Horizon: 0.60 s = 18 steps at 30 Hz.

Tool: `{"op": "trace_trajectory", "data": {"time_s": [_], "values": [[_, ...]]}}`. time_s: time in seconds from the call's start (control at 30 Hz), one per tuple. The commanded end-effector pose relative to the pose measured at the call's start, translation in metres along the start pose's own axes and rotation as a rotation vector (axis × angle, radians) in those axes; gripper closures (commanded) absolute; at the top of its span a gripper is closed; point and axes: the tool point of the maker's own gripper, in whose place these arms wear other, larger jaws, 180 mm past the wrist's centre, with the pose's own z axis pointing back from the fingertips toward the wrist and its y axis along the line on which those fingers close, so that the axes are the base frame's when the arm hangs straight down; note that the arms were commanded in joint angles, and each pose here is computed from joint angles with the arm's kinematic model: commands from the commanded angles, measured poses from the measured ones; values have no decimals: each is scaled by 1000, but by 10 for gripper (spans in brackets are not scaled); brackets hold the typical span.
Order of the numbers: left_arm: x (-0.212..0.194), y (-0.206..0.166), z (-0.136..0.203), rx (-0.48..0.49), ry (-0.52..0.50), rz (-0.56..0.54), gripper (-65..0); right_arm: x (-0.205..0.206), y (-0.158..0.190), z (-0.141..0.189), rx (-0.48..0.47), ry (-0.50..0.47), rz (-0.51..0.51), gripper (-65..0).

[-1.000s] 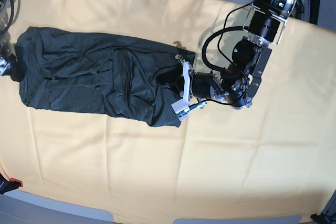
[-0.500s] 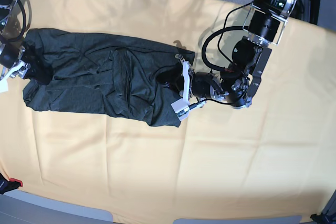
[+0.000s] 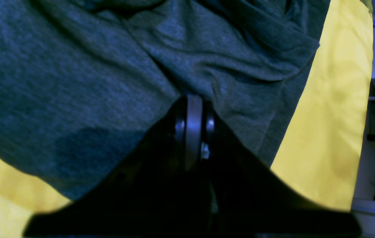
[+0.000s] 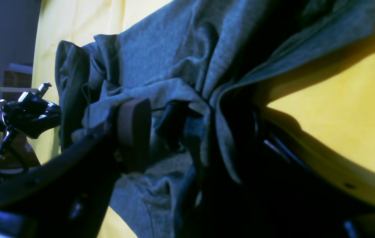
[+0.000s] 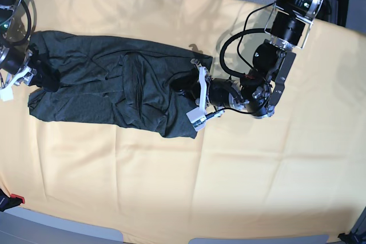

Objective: Fold the T-shirt properly
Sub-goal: 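Grasp the collar end with the right gripper and lift it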

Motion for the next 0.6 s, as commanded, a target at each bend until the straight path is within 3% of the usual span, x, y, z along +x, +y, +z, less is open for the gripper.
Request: {"op": "trace_trajectory", "data": {"time_s": [0.0, 0.2, 0.27, 0.4, 0.57], "values": [[7, 2, 4, 7, -2, -26, 0, -26, -9, -1, -47, 130, -8, -390], [7, 2, 4, 7, -2, -26, 0, -26, -4, -9, -28, 110, -17, -382], [7, 2, 4, 7, -2, -26, 0, -23, -5, -10, -32, 87, -16, -294], [7, 2, 4, 7, -2, -26, 0, -18, -14, -11, -88, 78, 11, -8], [11, 2, 4, 7, -23, -27, 0, 0, -15, -9, -115, 75, 56, 0]]}}
